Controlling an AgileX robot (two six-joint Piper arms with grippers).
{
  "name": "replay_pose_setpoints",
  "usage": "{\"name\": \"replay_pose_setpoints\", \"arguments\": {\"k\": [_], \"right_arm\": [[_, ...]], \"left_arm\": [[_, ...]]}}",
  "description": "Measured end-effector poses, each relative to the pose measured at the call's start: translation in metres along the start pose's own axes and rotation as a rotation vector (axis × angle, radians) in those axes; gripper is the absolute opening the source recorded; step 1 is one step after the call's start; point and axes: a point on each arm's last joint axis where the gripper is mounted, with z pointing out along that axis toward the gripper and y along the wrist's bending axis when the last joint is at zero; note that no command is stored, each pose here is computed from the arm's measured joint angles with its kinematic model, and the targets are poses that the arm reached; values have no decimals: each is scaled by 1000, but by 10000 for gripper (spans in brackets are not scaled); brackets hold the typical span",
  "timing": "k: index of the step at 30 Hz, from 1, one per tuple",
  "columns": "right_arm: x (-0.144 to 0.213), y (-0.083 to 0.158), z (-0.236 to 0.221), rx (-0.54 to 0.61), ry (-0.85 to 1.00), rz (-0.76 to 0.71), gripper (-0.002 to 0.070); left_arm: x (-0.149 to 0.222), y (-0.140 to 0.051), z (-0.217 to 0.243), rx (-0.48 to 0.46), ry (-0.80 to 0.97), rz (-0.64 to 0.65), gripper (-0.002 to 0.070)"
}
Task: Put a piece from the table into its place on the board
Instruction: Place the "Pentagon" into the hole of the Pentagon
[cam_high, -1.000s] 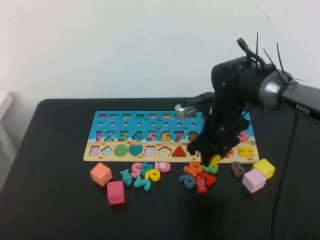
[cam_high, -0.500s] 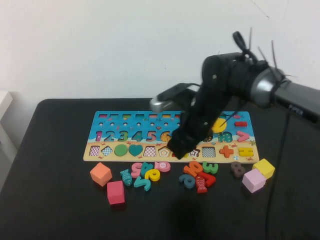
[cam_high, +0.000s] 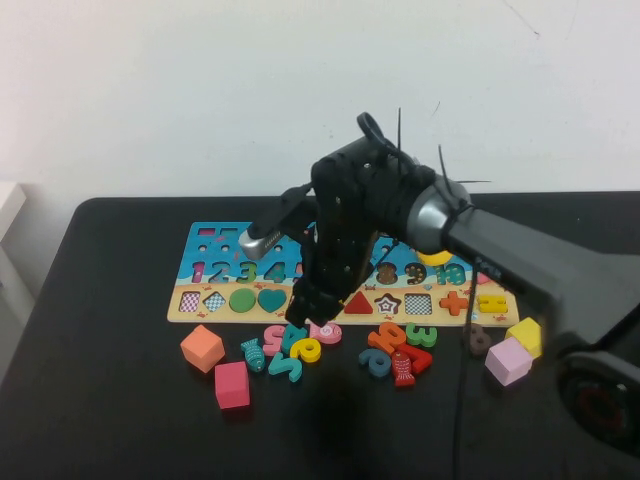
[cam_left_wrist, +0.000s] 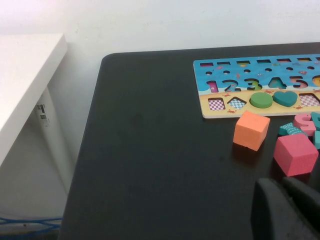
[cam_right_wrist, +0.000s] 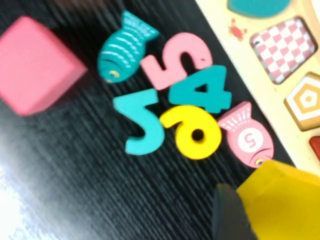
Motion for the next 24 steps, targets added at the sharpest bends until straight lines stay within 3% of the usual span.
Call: {"name": "replay_pose_setpoints", "arguments": {"k": [8, 18, 24], "right_arm": [[-11, -10, 8, 24, -7, 58, 365], [-3, -42, 48, 66, -31, 181, 365], [-7, -42, 51, 43, -93, 203, 365]], "left_arm": [[0, 0, 0, 1, 0, -2, -1], [0, 0, 0, 1, 0, -6, -1], [0, 0, 0, 1, 0, -6, -1]]}}
